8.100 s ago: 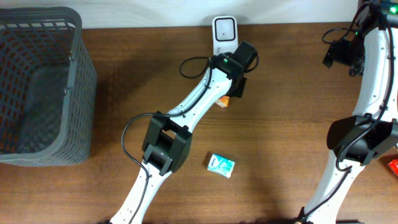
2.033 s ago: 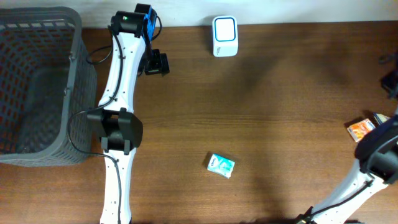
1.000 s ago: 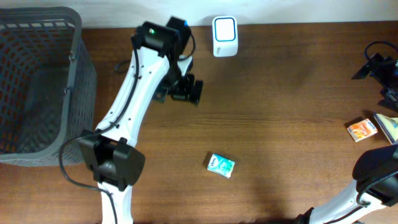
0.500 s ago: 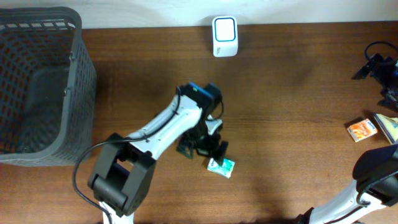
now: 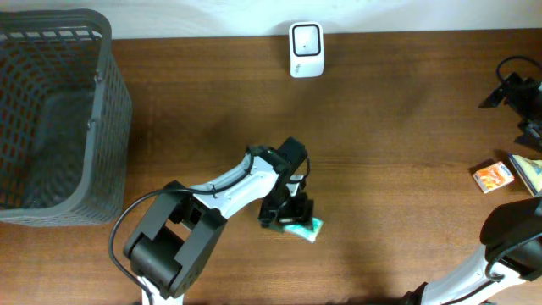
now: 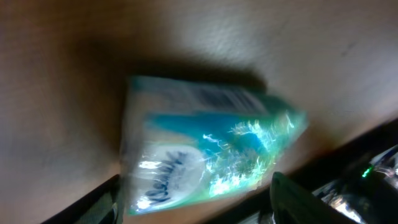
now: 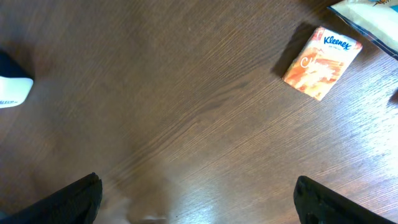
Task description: Scan the item barcode
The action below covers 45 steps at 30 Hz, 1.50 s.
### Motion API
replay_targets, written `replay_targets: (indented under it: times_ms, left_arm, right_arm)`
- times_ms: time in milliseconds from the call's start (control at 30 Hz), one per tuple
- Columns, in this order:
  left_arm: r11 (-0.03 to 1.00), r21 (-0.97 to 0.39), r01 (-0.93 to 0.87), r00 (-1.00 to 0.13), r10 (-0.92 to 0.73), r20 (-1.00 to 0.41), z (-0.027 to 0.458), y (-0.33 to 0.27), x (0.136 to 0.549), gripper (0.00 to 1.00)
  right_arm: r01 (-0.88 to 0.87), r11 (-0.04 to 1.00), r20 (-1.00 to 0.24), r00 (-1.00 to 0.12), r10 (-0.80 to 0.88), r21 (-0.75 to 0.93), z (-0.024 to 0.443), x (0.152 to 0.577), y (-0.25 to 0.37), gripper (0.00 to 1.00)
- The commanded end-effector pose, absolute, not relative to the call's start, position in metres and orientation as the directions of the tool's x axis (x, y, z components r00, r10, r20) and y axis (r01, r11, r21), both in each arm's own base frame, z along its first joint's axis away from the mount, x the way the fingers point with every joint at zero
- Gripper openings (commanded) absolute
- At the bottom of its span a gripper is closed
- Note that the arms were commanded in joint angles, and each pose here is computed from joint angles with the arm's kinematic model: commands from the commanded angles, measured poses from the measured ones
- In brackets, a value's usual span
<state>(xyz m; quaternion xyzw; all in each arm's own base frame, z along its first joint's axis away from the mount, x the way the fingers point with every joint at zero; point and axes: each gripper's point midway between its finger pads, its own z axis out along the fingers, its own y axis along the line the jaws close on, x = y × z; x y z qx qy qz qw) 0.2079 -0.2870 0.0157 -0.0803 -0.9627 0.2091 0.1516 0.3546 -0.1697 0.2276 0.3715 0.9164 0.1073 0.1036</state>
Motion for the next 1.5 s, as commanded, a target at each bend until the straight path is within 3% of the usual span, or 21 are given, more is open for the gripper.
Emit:
replay_targets:
  times_ms: [0,133,200,300,367,500,600,733,833,1033,1167,1300,1467]
  left_arm:
    - [0.902,-0.423,0.082,-0.973,0.164,0.161,0.007,-0.295,0.233,0.69]
    - [0.909,-0.389,0.149,-0.989,0.136,-0.061,0.005,-0.302,0.280,0.70]
    - [0.906,-0.383,0.179,-0.971,0.100,-0.216,0.012,-0.309,0.314,0.77]
    - [0.866,-0.422,0.269,-0.930,0.120,-0.346,0.029,-0.321,0.344,0.75]
    - [0.833,-0.452,0.319,-0.919,0.155,-0.362,0.053,-0.321,0.355,0.75]
    - [0.879,-0.421,0.223,-0.957,0.116,-0.265,0.109,-0.279,0.364,0.73]
    - [0.916,-0.376,0.141,-0.986,0.095,-0.140,0.132,-0.246,0.345,0.73]
    - [0.949,-0.311,0.049,-0.987,0.093,0.129,0.108,-0.232,0.279,0.76]
    - [0.930,-0.362,0.061,-0.960,0.153,0.232,0.081,-0.252,0.238,0.77]
    - [0.896,-0.443,-0.025,-0.945,0.123,0.303,0.035,-0.282,0.199,0.71]
    - [0.896,-0.441,-0.048,-0.947,0.100,0.306,0.031,-0.282,0.200,0.71]
    - [0.889,-0.447,-0.097,-0.951,0.050,0.306,0.032,-0.288,0.206,0.58]
    - [0.872,-0.467,-0.145,-0.956,-0.002,0.292,0.033,-0.298,0.216,0.59]
  right_arm:
    - [0.658,0.700,-0.104,-0.704,0.703,0.277,0.226,0.355,-0.170,0.98]
    - [0.658,0.700,-0.104,-0.704,0.703,0.277,0.226,0.355,-0.170,0.98]
    - [0.658,0.700,-0.103,-0.704,0.703,0.277,0.226,0.355,-0.170,0.98]
    - [0.658,0.700,-0.103,-0.704,0.703,0.277,0.226,0.355,-0.170,0.98]
    - [0.658,0.700,-0.103,-0.704,0.703,0.277,0.226,0.355,-0.170,0.98]
    - [0.658,0.700,-0.103,-0.704,0.703,0.277,0.226,0.355,-0.170,0.98]
    - [0.658,0.700,-0.103,-0.704,0.703,0.277,0.226,0.355,-0.170,0.98]
    - [0.658,0.700,-0.103,-0.704,0.703,0.277,0.226,0.355,-0.170,0.98]
    - [0.658,0.700,-0.103,-0.704,0.703,0.277,0.226,0.355,-0.170,0.98]
    - [0.658,0.700,-0.103,-0.704,0.703,0.277,0.226,0.355,-0.170,0.99]
    - [0.658,0.700,-0.104,-0.704,0.703,0.277,0.226,0.355,-0.170,0.98]
    - [0.658,0.700,-0.104,-0.704,0.703,0.277,0.226,0.355,-0.170,0.98]
    - [0.658,0.700,-0.103,-0.704,0.703,0.277,0.226,0.355,-0.170,0.98]
